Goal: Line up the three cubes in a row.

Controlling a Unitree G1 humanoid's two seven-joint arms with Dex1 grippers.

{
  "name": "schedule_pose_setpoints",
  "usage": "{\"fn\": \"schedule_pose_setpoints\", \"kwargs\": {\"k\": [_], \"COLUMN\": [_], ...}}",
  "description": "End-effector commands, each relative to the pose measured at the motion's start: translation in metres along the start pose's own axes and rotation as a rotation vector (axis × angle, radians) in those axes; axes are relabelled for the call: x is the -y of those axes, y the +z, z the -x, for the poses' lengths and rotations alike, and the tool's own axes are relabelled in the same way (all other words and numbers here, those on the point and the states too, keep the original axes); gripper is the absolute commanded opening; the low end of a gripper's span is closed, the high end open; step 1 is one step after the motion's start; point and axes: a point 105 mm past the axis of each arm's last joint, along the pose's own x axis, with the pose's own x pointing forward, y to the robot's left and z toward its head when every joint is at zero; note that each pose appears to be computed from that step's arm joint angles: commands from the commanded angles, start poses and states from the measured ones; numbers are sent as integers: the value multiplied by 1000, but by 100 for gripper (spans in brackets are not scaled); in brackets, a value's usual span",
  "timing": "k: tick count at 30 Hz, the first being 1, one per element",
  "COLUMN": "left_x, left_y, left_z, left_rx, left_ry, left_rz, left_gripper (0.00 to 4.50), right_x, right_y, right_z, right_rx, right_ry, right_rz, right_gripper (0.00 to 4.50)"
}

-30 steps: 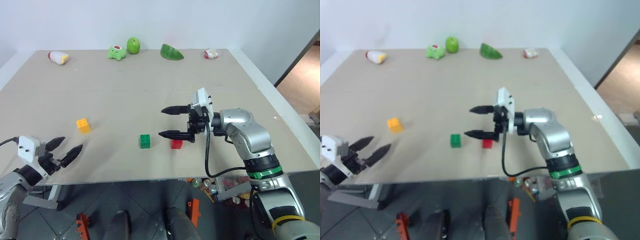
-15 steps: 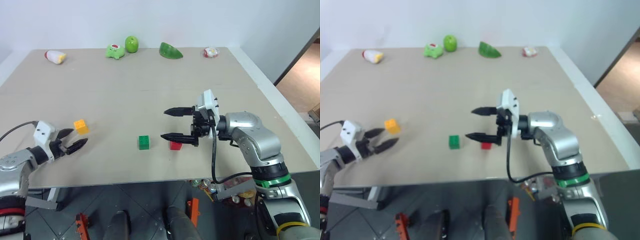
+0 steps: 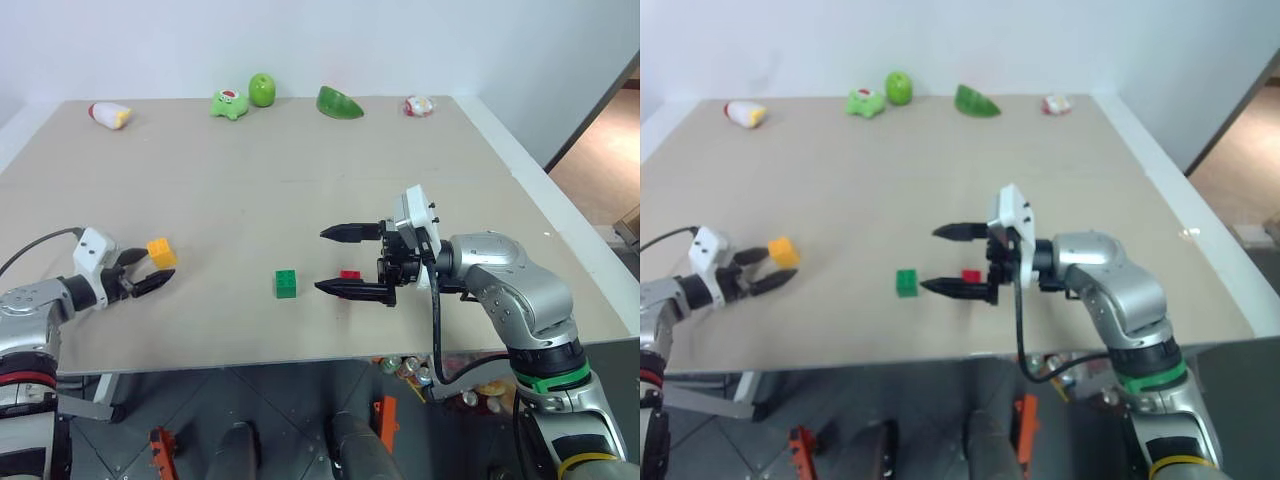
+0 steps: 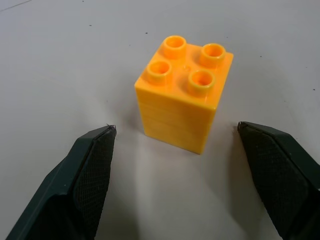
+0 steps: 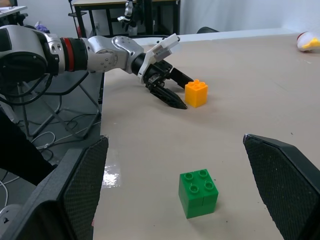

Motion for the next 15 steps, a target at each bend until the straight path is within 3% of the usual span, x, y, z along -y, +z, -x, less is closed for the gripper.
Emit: {"fn": "schedule_pose_setpoints", "kwargs": {"k": [1,15], "left_x": [-6,-4], "left_y": [8,23], "left_z": [-1,-16], "left_rx": [6,69], "left_ry": [12,0], "left_rz": [-29,-26], "left_gripper": [401,401], "right_x": [-2,3], "right_y": [12,8], "right_z": [2,-1], "right_rx": [18,4], "right_ry": [2,4], "right_rz": [48,49], "right_gripper": [450,450]}}
